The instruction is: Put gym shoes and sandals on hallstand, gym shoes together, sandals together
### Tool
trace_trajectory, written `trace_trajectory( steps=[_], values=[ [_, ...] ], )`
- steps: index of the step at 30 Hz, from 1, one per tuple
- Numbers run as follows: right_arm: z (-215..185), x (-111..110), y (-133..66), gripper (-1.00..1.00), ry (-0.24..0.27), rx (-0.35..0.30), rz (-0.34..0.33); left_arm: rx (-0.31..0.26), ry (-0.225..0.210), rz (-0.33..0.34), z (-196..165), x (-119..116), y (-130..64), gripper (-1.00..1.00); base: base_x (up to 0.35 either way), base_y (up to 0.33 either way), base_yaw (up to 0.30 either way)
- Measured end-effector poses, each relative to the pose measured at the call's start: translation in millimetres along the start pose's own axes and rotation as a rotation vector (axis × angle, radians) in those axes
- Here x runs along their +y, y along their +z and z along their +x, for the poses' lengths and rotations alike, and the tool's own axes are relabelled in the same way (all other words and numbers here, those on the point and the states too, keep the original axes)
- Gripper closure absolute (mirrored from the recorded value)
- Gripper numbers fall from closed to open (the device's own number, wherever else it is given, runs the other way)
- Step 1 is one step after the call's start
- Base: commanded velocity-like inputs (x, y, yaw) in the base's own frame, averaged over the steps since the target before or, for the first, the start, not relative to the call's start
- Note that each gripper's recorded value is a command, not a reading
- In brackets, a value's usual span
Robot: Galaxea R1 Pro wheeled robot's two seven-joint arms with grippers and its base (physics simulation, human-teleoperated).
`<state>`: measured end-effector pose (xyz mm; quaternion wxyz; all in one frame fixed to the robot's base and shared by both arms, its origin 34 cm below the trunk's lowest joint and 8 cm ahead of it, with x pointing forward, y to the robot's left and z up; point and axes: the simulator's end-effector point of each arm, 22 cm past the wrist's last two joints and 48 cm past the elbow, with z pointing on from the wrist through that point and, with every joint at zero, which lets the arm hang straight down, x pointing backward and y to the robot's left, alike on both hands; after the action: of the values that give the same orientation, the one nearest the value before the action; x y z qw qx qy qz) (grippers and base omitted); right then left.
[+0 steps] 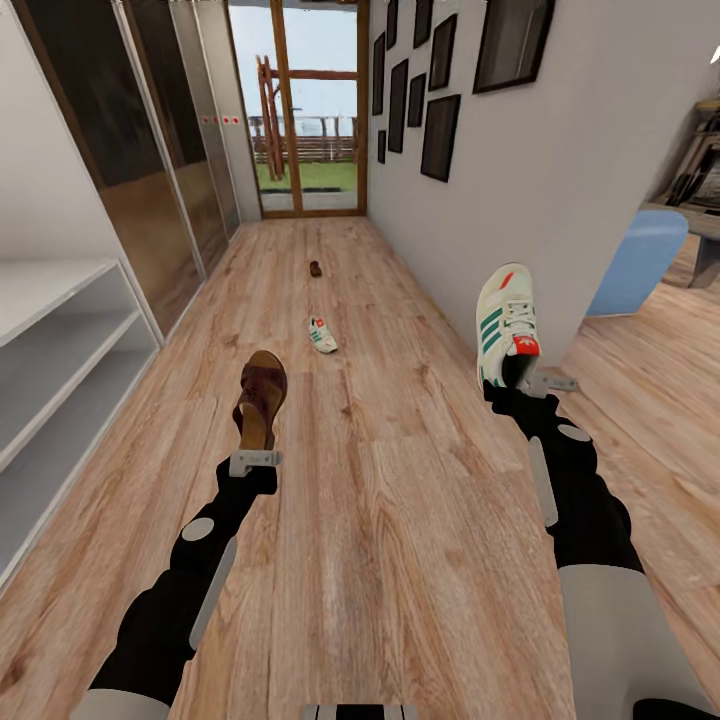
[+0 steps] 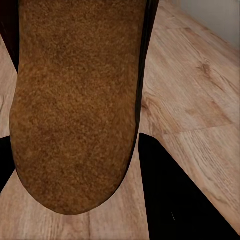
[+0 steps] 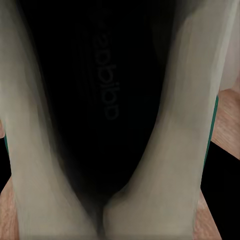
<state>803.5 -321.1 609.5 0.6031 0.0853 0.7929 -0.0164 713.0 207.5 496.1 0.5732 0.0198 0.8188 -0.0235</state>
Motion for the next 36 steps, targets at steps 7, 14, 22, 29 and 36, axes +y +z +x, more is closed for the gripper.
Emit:
trace_trajectory(
  steps=[7,14,22,29,36],
  values=[
    [-7.7,0.5,-3.3,1.0,0.001,-0.012,-0.002,-0.012,0.001,0.0,-7.0,-0.2,-2.3,1.0,0.0,0.0,0.0],
    [-13.7,0.4,-6.2,1.0,0.0,-0.02,0.0,-0.025,0.001,0.002,-14.1,-1.4,-4.7,1.0,0.1,-0.086,0.0],
    [-16.0,0.7,-8.2,1.0,0.0,-0.02,-0.001,-0.034,0.0,0.002,-20.3,-1.8,-7.1,1.0,0.229,-0.234,0.0],
    [-17.5,0.8,-8.9,1.0,0.0,-0.022,-0.001,-0.036,0.0,0.002,-21.7,-1.8,-7.7,1.0,0.258,-0.27,0.066],
    [-21.9,1.1,-10.9,1.0,0.001,-0.029,-0.002,-0.044,0.001,0.002,-25.9,-1.9,-9.2,1.0,0.24,-0.245,0.194]
  ],
)
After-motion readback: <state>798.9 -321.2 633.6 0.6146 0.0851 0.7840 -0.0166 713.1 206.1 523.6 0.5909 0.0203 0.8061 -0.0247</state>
